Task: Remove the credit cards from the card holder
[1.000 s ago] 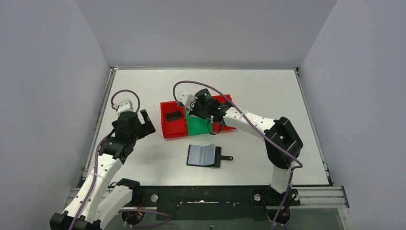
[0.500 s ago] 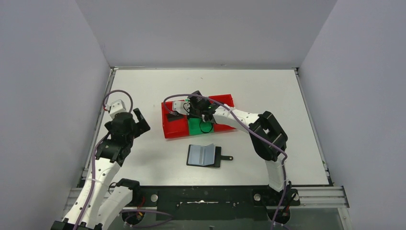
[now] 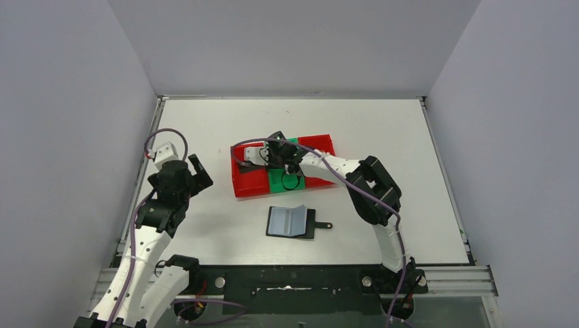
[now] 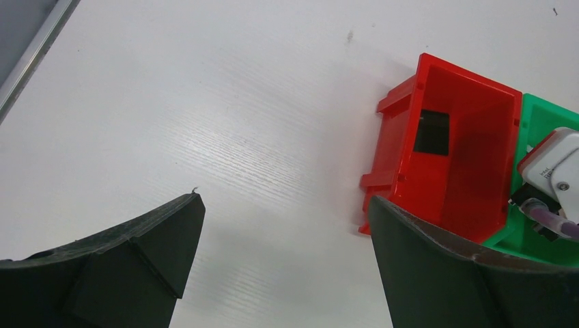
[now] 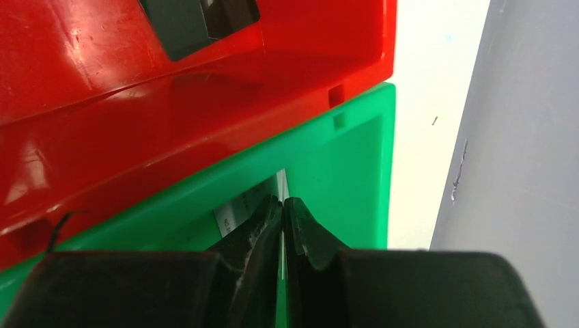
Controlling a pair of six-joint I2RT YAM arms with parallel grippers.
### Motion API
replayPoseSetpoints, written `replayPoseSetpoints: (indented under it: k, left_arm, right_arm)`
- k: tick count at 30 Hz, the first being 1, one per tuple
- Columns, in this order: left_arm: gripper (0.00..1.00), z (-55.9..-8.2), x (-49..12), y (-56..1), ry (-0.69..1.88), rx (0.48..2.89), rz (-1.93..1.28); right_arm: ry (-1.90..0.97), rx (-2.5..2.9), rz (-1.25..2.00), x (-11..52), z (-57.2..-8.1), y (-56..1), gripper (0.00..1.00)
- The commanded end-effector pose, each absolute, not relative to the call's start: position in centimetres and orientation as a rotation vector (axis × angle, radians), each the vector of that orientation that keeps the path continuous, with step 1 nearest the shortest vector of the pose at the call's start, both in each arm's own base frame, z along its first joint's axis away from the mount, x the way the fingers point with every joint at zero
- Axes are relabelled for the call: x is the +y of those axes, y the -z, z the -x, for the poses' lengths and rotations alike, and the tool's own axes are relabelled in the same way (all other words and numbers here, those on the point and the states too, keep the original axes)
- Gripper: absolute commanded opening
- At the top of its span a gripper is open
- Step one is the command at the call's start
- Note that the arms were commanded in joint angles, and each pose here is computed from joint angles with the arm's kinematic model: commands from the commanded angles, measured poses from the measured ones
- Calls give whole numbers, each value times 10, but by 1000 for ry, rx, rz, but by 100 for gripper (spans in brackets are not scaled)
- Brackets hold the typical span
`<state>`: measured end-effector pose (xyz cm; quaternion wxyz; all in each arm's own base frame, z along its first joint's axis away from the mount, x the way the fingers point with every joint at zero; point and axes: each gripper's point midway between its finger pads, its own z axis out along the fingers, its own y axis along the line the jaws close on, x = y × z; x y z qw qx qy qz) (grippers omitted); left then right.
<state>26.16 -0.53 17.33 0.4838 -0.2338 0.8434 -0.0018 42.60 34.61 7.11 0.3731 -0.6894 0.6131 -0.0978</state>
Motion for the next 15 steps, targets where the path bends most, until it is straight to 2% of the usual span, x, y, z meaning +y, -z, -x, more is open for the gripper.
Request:
replayPoseSetpoints:
  k: [1,7,10,15]
  left_arm:
    - [93,-268,-2,-196,23,1978,583]
    - [92,-269,-4,-194,32,1983,576]
    - [92,-269,-4,-194,36,1983,573]
    - [92,-270,-5,-193,41,1988,570]
  right_arm:
    - [281,1511,1681,356,-449,-97,7]
    - [219,1569,1692,347,-439,-92,17]
    - [141,1593,1685,346,-433,-93,31]
    - [69,1616,1636,347,-430,-102,35]
